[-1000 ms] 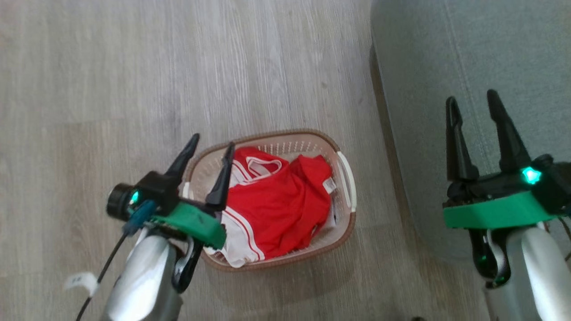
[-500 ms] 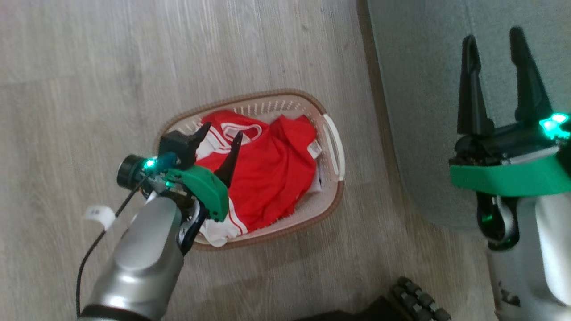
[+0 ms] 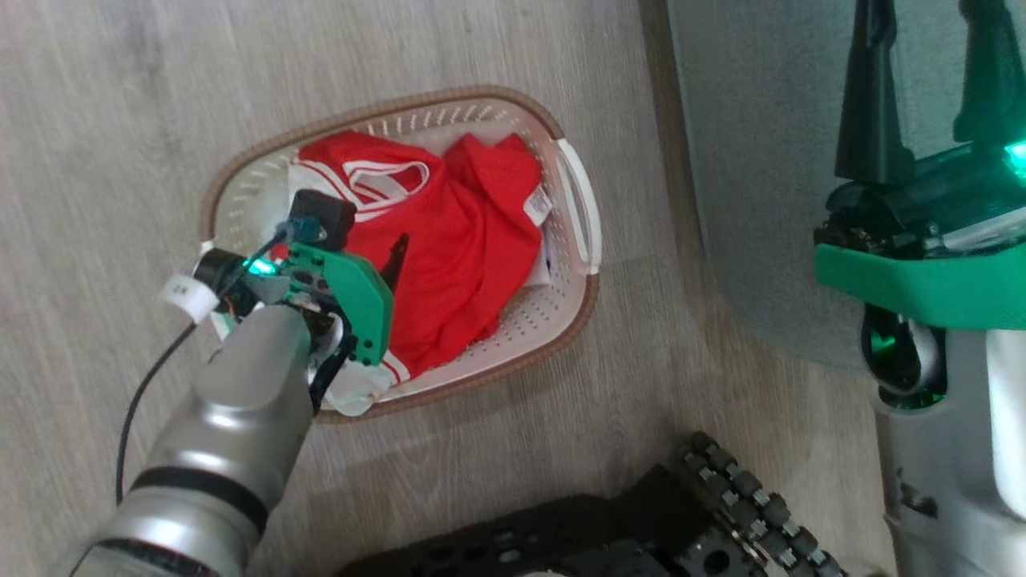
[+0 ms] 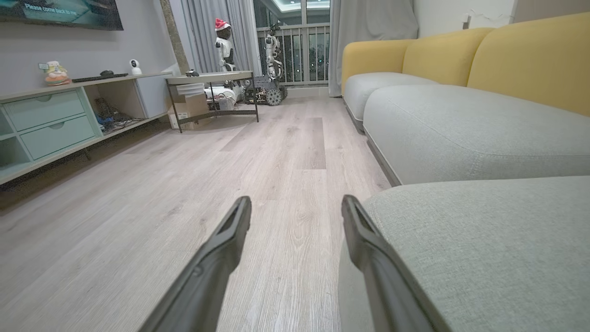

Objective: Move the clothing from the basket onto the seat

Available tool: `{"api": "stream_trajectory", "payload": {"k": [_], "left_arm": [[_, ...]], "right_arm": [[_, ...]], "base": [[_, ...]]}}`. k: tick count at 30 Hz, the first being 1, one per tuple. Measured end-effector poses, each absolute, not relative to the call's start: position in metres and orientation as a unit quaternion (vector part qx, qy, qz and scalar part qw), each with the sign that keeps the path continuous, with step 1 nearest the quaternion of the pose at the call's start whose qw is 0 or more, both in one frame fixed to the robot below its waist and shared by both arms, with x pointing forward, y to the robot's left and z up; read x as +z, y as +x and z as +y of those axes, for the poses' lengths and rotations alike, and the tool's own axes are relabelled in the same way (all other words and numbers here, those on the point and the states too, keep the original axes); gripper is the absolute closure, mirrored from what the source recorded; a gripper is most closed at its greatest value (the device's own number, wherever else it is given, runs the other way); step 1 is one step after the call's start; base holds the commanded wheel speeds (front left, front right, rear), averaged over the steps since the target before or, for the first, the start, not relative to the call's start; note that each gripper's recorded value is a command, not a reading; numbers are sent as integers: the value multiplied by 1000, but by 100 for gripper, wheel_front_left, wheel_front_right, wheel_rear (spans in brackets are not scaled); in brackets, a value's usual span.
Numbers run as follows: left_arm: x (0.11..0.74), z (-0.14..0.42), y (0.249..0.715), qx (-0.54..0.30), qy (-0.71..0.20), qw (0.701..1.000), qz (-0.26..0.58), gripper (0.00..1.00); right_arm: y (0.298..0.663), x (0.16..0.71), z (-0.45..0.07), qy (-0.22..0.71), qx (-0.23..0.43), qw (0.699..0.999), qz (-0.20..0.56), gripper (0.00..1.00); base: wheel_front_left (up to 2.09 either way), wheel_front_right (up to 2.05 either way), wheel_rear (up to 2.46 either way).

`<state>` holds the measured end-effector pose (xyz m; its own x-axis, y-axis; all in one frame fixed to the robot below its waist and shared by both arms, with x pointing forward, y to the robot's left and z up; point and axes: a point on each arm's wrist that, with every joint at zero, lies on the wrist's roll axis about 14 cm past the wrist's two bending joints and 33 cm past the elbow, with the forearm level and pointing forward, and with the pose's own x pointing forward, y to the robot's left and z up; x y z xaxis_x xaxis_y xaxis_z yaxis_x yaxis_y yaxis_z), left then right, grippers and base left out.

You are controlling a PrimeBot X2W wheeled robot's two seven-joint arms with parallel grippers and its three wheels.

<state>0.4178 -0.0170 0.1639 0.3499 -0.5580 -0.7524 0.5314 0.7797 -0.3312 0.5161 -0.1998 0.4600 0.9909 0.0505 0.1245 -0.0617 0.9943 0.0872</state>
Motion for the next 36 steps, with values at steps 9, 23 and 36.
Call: {"api": "stream_trajectory", "payload": {"k": [9, 23, 36], "left_arm": [[122, -22, 408, -346, 9, 784, 515, 0], [87, -25, 379, -367, 28, 729, 577, 3], [111, -32, 392, -370, 17, 747, 552, 100]], "right_arm": [[526, 441, -196, 38, 38, 997, -49, 0], [528, 416, -202, 26, 32, 999, -22, 0], [527, 441, -201, 29, 33, 998, -49, 0]], "base": [[0, 0, 0], [0, 0, 0], [0, 0, 0]]}}
